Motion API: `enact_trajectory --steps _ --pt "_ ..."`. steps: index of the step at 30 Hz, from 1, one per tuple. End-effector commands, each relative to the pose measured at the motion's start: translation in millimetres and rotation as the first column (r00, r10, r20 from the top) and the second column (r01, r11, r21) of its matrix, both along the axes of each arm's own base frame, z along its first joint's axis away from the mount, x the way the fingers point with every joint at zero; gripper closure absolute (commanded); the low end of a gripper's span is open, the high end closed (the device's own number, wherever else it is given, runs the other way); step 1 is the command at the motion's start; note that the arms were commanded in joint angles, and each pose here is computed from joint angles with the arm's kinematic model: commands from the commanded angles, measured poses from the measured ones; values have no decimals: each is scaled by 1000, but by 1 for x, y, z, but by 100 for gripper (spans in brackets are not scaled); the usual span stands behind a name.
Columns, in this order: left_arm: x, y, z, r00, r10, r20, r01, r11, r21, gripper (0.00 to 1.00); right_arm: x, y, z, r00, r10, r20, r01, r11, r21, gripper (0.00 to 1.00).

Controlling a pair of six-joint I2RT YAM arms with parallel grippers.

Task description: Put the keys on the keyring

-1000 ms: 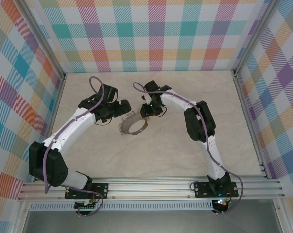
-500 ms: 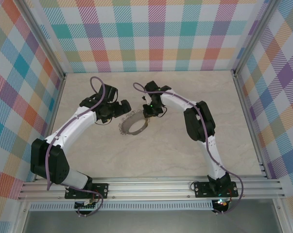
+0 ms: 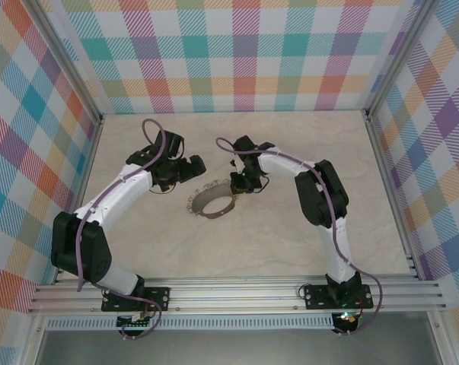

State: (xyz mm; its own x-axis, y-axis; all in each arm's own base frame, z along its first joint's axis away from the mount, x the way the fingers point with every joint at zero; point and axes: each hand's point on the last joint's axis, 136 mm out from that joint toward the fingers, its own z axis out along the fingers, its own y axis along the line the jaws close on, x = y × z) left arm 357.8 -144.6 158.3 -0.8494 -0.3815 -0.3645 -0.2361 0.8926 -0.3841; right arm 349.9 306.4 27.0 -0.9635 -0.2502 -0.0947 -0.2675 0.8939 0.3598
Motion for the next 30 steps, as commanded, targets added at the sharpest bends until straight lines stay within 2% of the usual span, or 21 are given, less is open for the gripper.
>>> enact_trajectory --steps 1,3,8,15,20,30 --pt "11 -3 12 999 -18 32 19 1000 -23 0 -8 4 22 998 -60 -4 60 997 45 60" --pt "13 -3 13 999 -19 33 20 999 -27 0 -8 -2 31 995 -99 10 99 994 38 52" --pt "15 -3 13 999 -17 35 18 999 -33 0 -20 -7 49 987 -160 2 159 985 62 50" --pt "14 1 15 999 -7 36 8 999 -36 0 -46 5 52 997 -75 19 72 992 104 55" --pt "13 4 14 1000 0 31 2 999 -39 0 -47 7 39 999 -13 38 11 998 64 65" --pt "13 7 18 999 7 36 -6 999 -37 0 -40 -2 14 998 46 46 -45 998 -39 66"
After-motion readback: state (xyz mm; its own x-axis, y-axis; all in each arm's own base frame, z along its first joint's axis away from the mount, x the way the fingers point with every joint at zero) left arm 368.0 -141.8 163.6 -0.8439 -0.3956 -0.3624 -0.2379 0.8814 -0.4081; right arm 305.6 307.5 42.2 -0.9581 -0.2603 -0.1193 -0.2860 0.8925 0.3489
